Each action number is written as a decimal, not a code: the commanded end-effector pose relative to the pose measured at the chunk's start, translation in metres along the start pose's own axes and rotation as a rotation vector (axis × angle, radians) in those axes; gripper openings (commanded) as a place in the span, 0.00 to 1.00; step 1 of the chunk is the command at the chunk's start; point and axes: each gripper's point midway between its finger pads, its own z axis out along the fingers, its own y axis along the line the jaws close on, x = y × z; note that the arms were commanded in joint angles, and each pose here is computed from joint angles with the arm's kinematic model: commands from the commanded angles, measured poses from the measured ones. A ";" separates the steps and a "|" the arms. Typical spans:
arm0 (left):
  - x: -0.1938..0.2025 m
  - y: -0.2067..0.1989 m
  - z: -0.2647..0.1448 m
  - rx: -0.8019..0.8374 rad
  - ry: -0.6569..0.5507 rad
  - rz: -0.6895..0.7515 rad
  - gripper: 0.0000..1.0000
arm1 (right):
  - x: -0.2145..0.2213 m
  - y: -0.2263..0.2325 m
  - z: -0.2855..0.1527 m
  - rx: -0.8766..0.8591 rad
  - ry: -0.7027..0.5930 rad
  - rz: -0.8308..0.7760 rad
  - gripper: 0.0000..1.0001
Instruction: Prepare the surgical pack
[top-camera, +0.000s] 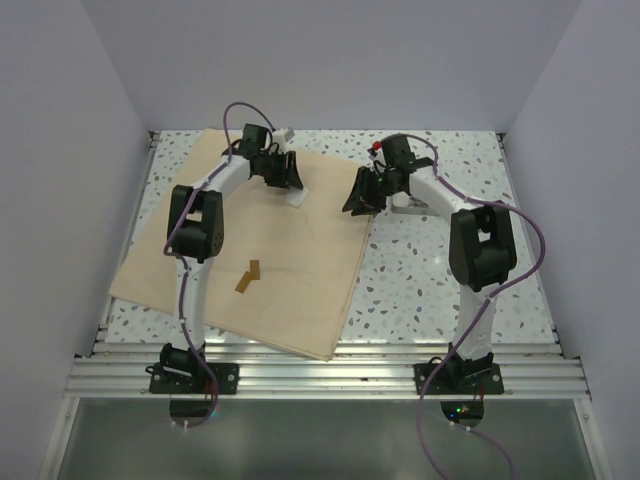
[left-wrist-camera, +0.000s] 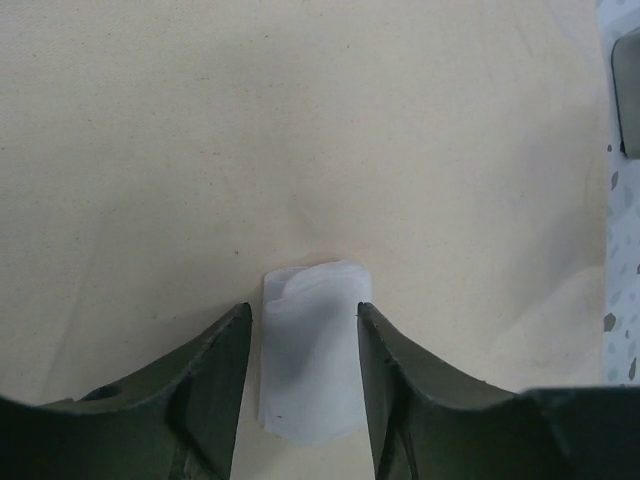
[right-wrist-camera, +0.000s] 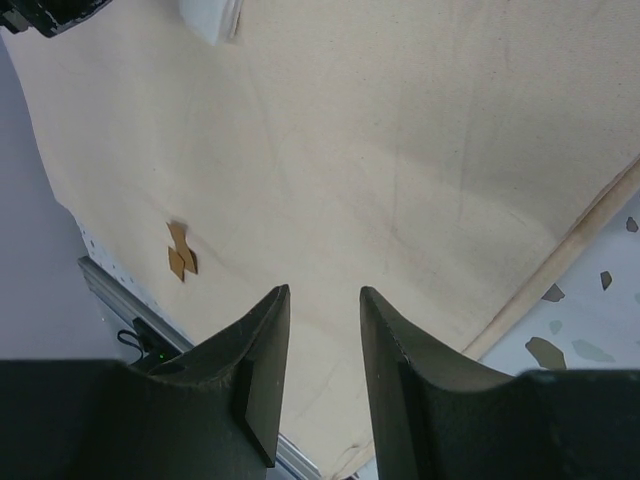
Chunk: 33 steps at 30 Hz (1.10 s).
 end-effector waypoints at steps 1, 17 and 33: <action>-0.029 -0.014 -0.016 -0.005 -0.066 0.078 0.52 | -0.005 0.016 -0.011 -0.051 -0.025 -0.014 0.38; 0.000 -0.005 -0.026 -0.057 0.012 0.109 0.60 | -0.001 0.016 -0.012 -0.053 -0.025 -0.013 0.38; 0.038 -0.008 -0.005 -0.054 0.120 0.099 0.52 | -0.003 0.016 -0.009 -0.055 -0.025 -0.011 0.38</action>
